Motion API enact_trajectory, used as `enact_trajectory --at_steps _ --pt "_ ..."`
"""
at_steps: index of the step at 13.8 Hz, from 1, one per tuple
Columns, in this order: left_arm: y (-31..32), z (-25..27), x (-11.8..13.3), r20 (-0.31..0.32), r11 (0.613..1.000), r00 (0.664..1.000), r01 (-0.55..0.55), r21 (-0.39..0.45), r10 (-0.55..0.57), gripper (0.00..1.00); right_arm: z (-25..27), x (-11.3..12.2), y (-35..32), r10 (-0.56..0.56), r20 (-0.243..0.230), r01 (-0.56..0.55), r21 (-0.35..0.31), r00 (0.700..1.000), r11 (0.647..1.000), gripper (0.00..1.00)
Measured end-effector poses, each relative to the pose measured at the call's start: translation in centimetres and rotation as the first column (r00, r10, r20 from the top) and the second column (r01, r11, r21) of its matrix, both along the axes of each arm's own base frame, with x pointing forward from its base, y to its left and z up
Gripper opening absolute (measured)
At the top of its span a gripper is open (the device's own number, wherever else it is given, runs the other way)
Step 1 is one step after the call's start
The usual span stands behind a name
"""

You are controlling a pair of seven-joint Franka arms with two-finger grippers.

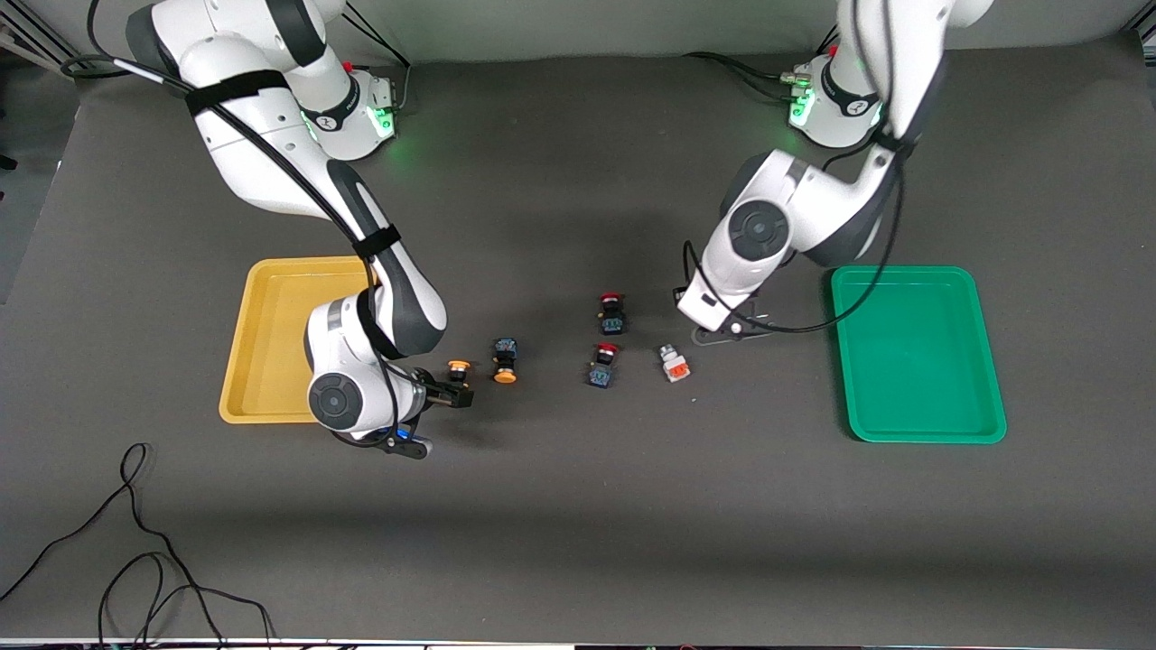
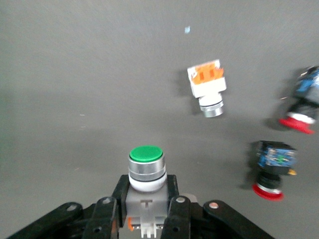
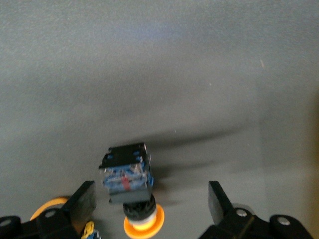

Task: Place green and yellow buttons in trays
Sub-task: 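Grasp the green button with the left gripper while the right gripper grasps an orange button, then carry the green button to the green tray while the right gripper carries orange button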

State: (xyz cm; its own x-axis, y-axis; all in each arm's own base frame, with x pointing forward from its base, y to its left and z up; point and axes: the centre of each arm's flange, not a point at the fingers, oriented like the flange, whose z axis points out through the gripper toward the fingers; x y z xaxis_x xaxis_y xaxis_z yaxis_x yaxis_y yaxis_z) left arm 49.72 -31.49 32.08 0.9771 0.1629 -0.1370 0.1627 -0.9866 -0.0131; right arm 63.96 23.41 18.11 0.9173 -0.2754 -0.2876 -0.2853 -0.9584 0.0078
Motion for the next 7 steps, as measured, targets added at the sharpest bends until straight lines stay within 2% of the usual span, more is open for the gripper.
enact_trajectory --at_steps 2,4,7 --pt "0.4 7.6 1.4 -0.011 1.0 1.0 -0.014 0.001 0.014 0.33 -1.0 -0.1 0.2 0.001 0.003 -0.001 -0.003 1.0 1.0 1.0" --pt "1.5 14.1 2.7 -0.012 1.0 0.999 -0.031 -0.003 0.031 0.33 -1.6 -0.3 0.4 0.004 -0.001 -0.004 -0.005 1.0 1.0 0.96" --pt "7.0 16.9 5.3 -0.033 1.0 0.999 -0.015 -0.008 0.015 0.33 -1.8 -0.3 0.5 0.005 0.001 -0.005 -0.006 1.0 1.0 0.59"
